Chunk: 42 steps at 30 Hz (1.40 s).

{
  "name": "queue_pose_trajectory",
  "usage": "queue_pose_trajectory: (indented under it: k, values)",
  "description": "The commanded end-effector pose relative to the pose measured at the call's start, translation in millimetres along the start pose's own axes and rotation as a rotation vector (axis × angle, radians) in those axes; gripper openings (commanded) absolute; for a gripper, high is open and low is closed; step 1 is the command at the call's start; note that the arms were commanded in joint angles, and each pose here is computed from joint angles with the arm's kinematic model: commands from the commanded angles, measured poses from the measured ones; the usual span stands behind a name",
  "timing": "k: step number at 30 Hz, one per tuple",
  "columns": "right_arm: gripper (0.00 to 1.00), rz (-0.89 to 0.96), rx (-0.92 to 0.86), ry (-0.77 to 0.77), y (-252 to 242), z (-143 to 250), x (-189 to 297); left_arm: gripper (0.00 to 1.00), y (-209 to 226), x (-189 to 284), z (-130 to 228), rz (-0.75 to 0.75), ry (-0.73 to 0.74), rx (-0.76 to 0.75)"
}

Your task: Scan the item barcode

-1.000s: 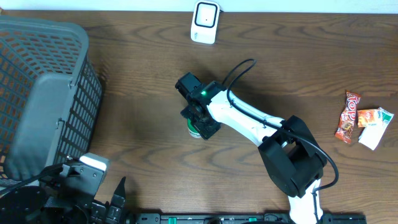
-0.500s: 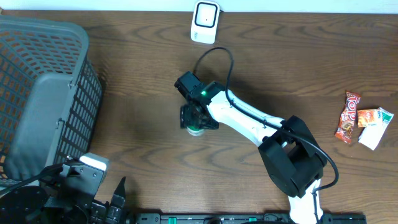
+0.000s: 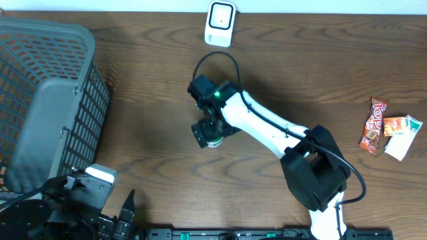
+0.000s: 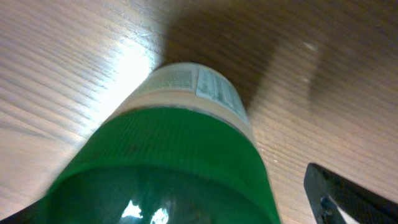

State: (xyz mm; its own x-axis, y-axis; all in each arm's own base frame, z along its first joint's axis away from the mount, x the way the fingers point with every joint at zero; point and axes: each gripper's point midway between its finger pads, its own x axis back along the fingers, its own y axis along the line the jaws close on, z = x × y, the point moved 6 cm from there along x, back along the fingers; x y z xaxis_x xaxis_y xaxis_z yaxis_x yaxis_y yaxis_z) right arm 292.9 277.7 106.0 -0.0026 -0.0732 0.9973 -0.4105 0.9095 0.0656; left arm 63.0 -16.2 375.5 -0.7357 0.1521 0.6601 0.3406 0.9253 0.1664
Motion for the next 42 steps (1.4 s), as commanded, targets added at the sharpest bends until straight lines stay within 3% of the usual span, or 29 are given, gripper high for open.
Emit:
queue_pose_trajectory:
  k: [1, 9, 16, 35, 42]
  values:
    - [0.99, -0.026, -0.225, -0.077, 7.6, -12.1, 43.1, 0.99, -0.7, -1.0, 1.4, 0.004, 0.005, 0.008]
    - [0.99, 0.002, -0.734, -0.012, 2.8, -1.4, 50.9, 0.99, -0.7, -1.0, 1.5, 0.004, 0.005, 0.008]
    - [0.99, -0.004, -0.908, -0.018, 4.8, -2.8, 26.0, 0.99, -0.8, -1.0, 1.5, 0.004, 0.005, 0.008]
    - [0.99, -0.057, -1.016, -0.052, 5.7, -1.9, -20.7, 0.99, -0.8, -0.9, 1.5, 0.004, 0.005, 0.008]
    - [0.93, -0.073, -1.025, -0.052, 9.5, -1.0, -25.0, 1.00, -0.7, -0.9, 1.4, 0.004, 0.005, 0.008]
